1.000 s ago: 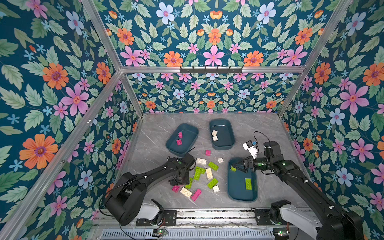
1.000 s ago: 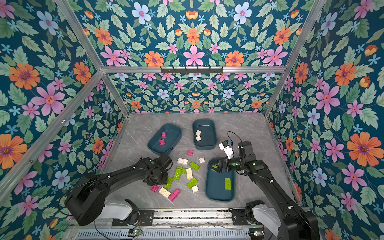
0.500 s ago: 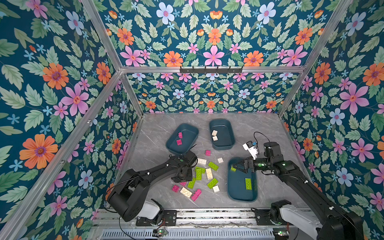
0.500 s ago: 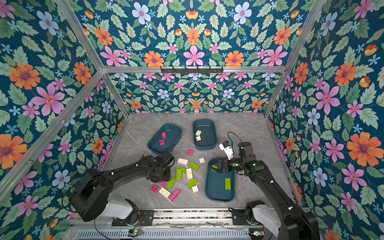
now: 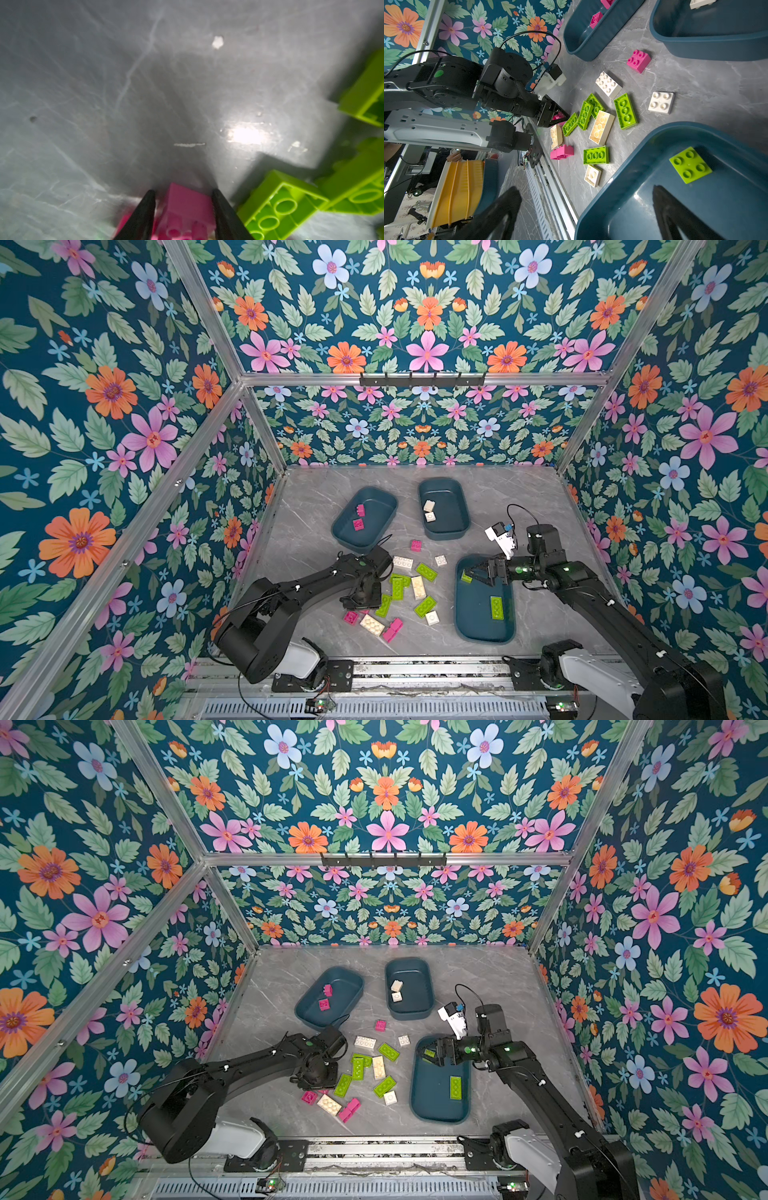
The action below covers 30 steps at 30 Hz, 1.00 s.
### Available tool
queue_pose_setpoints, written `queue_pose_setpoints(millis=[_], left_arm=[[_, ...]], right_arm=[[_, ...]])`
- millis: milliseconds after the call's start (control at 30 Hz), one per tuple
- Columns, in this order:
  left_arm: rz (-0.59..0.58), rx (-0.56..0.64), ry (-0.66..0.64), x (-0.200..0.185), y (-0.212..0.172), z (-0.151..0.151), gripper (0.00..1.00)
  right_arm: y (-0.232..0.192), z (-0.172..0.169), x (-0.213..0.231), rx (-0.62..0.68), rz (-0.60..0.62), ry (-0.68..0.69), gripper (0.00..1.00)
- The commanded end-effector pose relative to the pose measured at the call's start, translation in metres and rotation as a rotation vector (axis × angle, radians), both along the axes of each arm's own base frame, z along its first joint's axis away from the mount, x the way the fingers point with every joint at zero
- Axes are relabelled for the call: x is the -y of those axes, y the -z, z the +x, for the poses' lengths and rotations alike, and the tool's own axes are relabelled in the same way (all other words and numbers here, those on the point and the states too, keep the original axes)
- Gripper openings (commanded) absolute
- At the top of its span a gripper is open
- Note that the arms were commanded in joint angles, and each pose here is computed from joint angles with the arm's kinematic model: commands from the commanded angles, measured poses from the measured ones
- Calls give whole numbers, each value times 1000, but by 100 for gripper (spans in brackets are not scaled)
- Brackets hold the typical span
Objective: Sort the legos into containers by color
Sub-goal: 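Close the left gripper on the magenta brick and lift it, then carry the magenta brick to the tub holding magenta bricks and release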
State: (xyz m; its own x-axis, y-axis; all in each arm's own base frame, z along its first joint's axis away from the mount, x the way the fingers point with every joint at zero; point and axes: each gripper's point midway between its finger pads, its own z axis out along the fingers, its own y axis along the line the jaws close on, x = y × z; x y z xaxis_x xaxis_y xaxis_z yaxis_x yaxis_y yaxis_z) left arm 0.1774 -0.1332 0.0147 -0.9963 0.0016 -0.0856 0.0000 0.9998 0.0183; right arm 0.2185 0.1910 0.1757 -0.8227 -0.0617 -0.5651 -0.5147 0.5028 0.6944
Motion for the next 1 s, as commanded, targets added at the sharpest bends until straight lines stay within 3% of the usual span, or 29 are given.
queue_pose_setpoints(millis=[0,67,167,567,667,967], left_arm=[[17,-12,26,-4,-2,-3,48],[18,-13,28,-4,-3,-4,54],[5,-18,26,-3,-4,-6,55],[5,-38,40,-6,-5,-13,38],[9,-13,45,-4,-12,-5,30],[-4,84,59,11,-50,35,31]], right_arm=[[-3,1,0,16,5,5,99],[-2,1,0,14,6,3,99],[-2,1,0,14,7,3,99],[-3,1,-1,14,10,2,99],[-4,2,0,17,10,6,99],[-9,9,-1,35,11,19,99]])
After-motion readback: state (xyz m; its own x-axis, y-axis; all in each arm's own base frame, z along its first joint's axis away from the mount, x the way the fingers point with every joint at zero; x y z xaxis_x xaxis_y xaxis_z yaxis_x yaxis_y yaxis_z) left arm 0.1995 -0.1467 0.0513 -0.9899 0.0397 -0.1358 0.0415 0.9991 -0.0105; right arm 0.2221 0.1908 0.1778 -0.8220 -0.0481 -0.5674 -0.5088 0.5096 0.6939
